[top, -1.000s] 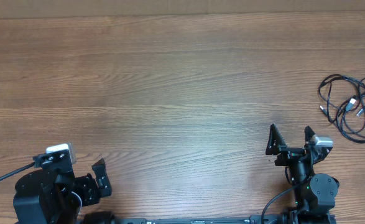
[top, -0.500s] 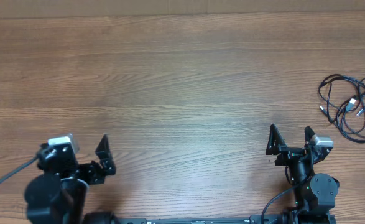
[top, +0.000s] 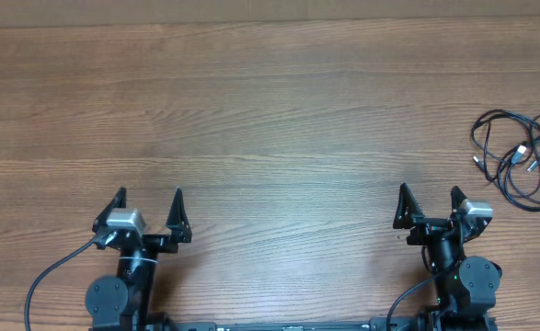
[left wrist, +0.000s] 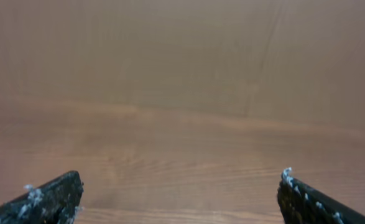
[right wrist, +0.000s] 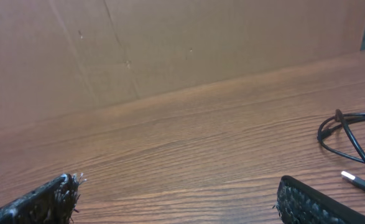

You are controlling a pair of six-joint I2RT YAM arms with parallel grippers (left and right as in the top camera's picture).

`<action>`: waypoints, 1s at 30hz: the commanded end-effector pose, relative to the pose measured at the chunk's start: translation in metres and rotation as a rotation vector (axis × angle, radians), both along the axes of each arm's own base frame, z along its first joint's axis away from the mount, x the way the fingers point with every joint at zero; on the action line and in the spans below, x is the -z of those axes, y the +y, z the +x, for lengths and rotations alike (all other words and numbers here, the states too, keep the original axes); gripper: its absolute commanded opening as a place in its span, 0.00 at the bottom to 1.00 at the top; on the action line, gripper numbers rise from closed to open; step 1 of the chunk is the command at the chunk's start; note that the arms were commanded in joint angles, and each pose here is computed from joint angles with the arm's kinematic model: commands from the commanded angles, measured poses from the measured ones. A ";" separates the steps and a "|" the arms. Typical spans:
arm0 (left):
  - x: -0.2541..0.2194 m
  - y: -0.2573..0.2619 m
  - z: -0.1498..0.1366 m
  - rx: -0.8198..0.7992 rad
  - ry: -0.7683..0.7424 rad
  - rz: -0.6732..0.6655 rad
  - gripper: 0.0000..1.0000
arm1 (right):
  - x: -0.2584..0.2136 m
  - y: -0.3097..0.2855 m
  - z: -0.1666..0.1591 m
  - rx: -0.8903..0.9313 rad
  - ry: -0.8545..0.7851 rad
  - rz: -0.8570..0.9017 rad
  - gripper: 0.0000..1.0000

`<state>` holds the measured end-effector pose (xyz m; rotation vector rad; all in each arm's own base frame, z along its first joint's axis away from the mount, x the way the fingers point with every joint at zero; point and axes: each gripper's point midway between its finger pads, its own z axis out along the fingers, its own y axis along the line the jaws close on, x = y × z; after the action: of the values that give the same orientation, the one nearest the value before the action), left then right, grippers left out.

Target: Untangle cables

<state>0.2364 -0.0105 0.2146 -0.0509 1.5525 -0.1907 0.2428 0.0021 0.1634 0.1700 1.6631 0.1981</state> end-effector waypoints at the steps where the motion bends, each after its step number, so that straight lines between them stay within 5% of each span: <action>1: 0.004 0.000 0.003 -0.010 -0.046 0.001 1.00 | -0.004 0.000 0.000 -0.003 -0.015 -0.008 1.00; 9: 0.012 0.014 0.009 -0.103 -0.096 0.059 0.99 | -0.004 0.000 0.000 -0.003 -0.015 -0.008 1.00; 15: 0.061 0.013 0.009 -0.090 0.103 0.093 1.00 | -0.004 0.000 0.000 -0.003 -0.015 -0.008 1.00; 30: 0.059 0.012 0.010 -0.086 0.094 0.089 1.00 | -0.004 0.000 0.000 -0.003 -0.015 -0.008 1.00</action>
<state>0.2464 0.0020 0.1559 -0.0792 1.6500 -0.0721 0.2427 0.0022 0.1637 0.1689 1.6620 0.1979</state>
